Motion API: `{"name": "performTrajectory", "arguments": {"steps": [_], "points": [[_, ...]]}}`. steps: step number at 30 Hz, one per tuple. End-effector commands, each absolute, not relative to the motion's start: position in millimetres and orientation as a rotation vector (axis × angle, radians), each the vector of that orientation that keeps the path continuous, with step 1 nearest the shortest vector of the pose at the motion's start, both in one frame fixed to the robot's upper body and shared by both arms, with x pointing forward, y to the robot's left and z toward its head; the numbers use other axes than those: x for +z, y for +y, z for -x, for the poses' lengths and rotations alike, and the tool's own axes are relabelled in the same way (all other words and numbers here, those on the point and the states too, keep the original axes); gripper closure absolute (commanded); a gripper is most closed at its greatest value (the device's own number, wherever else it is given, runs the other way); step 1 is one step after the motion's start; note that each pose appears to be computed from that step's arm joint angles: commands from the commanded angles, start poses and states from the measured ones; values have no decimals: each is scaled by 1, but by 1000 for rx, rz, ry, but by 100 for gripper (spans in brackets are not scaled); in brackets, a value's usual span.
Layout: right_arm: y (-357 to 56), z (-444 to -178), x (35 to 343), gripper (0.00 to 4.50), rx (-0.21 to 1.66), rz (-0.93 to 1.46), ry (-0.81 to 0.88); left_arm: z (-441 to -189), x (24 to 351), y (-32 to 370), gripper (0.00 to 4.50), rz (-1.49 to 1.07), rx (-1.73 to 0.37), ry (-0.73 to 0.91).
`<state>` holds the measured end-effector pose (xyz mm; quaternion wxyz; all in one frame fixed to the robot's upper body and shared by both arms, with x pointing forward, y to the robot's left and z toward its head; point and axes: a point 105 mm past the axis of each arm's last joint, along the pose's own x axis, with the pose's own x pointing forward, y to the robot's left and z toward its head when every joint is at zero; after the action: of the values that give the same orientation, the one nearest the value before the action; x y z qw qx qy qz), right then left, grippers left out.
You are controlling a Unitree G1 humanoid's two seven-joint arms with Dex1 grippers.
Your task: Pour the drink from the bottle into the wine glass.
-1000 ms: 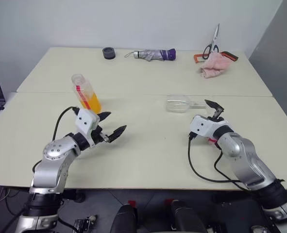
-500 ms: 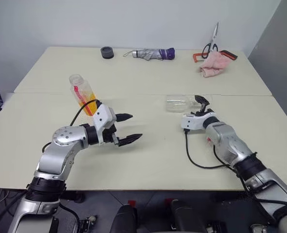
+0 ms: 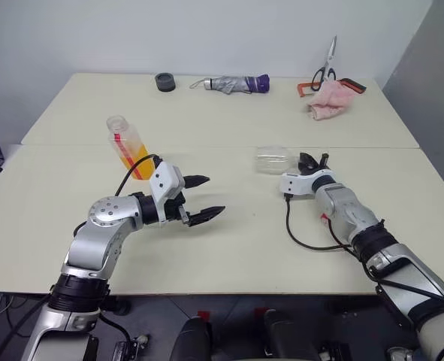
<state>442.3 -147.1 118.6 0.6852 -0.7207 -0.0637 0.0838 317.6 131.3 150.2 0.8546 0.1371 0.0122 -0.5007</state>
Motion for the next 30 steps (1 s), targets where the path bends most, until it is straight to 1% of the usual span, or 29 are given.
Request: {"name": "performTrajectory", "arguments": {"steps": [1,4,7,8,9,12,13,15,17,21,24,27,30], "points": [[-143,-444,129,440,162,1570,-183,-319,164,131,0,-308,-1027,-24],[-127,-441,149,440,158,1380,-248,-321,166,142,0,-260,-966,-22],[-94,-430,162,440,250,1094,-305,-319,166,151,0,-224,-919,-9],[-81,-426,165,440,291,1000,-324,-317,166,153,0,-214,-909,-4],[-61,-422,164,440,363,795,-299,-315,168,156,0,-200,-898,-2],[-8,-410,170,440,566,357,-285,-311,175,164,0,-173,-876,1],[3,-408,170,440,616,247,-262,-310,176,166,0,-173,-872,5],[24,-404,168,440,703,113,-242,-308,179,173,0,-181,-857,15],[40,-403,162,440,745,25,-203,-306,181,179,0,-192,-838,22],[57,-401,147,440,796,-18,-153,-304,186,186,0,-208,-811,21],[59,-400,141,440,807,-11,-146,-303,187,186,0,-210,-810,21],[51,-395,115,440,826,7,-99,-299,187,187,0,-214,-808,27],[44,-392,106,440,830,26,-93,-297,185,189,0,-217,-813,40]]}}
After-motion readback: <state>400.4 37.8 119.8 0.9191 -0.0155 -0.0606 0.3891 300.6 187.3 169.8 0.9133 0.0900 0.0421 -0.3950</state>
